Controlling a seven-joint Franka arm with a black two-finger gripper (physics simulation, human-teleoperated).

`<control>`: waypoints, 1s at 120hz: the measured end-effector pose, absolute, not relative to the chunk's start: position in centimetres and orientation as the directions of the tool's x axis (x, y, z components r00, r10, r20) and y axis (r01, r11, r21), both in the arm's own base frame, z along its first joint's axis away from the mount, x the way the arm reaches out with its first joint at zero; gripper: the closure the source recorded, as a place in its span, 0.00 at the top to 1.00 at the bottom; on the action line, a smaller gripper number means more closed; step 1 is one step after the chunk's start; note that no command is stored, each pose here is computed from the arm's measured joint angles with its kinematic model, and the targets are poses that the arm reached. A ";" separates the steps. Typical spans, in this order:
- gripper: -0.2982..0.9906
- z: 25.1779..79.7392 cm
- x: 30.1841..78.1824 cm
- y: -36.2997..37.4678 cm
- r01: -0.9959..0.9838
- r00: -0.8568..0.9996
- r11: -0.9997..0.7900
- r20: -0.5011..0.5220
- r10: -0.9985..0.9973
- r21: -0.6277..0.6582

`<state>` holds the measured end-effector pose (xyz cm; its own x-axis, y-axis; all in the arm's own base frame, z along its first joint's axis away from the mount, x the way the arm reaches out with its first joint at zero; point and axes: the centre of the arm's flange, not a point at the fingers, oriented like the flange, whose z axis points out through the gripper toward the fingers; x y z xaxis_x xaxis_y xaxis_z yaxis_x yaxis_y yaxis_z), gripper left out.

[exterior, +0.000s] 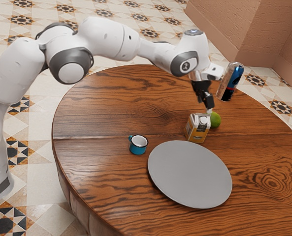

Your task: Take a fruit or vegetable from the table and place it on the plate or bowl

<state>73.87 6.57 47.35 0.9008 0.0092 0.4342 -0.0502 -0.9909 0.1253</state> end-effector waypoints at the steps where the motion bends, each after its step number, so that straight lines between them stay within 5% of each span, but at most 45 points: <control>1: 0.75 47.3 73.9 6.5 -0.052 0.900 -0.991 0.436 0.008 0.125; 120: 0.76 44.3 76.0 5.2 -0.014 0.896 -0.990 0.441 0.050 0.140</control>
